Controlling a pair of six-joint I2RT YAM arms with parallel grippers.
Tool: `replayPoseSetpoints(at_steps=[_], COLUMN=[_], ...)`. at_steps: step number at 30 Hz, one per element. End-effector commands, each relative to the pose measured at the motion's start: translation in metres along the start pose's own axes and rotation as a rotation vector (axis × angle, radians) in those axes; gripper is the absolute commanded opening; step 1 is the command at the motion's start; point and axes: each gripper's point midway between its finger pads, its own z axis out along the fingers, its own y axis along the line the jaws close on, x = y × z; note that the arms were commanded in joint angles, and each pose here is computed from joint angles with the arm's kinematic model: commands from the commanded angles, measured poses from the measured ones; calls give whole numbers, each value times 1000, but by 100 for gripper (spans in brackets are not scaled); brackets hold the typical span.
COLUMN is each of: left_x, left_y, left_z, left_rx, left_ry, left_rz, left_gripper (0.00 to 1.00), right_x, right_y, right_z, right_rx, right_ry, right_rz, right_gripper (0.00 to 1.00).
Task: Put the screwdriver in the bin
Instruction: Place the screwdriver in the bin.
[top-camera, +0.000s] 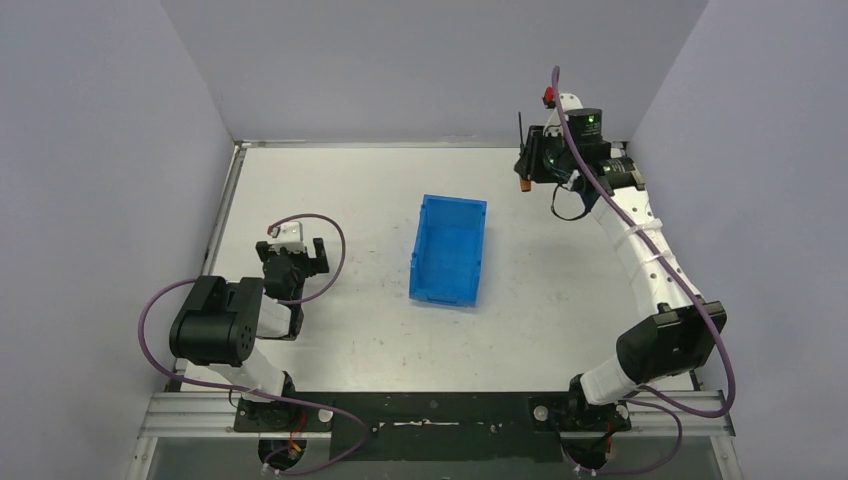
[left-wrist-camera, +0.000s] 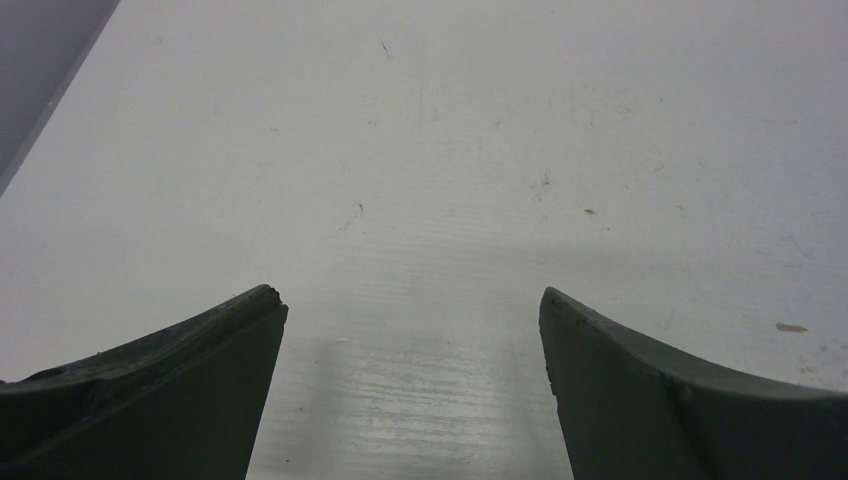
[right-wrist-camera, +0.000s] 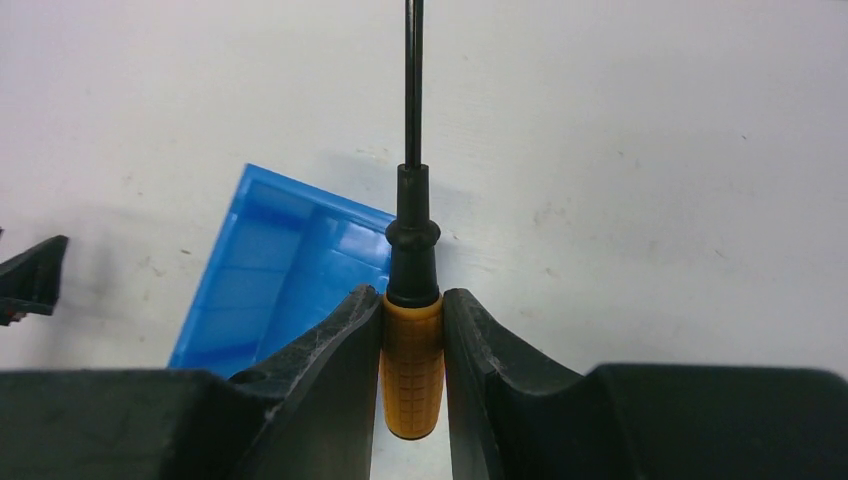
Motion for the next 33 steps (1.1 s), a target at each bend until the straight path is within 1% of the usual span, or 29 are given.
replayPoseSetpoints(at_steps=[1,8,14,17,21,24,30,33], left_x=[-16,-16,-17,-17,-17,-17,-17,-17], left_y=[0,0,0,0,0,0,0,0], left_z=[2,2,2,2,2,2,2,2], left_rx=[2,1,2,2,2,2,2,2], left_ry=[-57,-57,-58,-58,-59,-58,-59,-59], left_rz=[-8,-8,-9,-8,-8,-7,-8,-8], left_gripper=[97,97,97,97,97,97,97,97], right_x=[-55,-72,-66,-56,-35,-21,12,32], right_y=[54,100,140,151,160,155,152,154], right_z=[-29,-38,-34,-26,-10,2,21,30], right_rx=[-151,-224,-280,-253,-186,-109,-27,-19], right_ry=[-197,-275,-284,-264,-200,-142,-49,-2], right_rz=[-35,-63,-101,-104,-80,-35,-61,-87], right_gripper=[12,12,12,12,12,11,11,11])
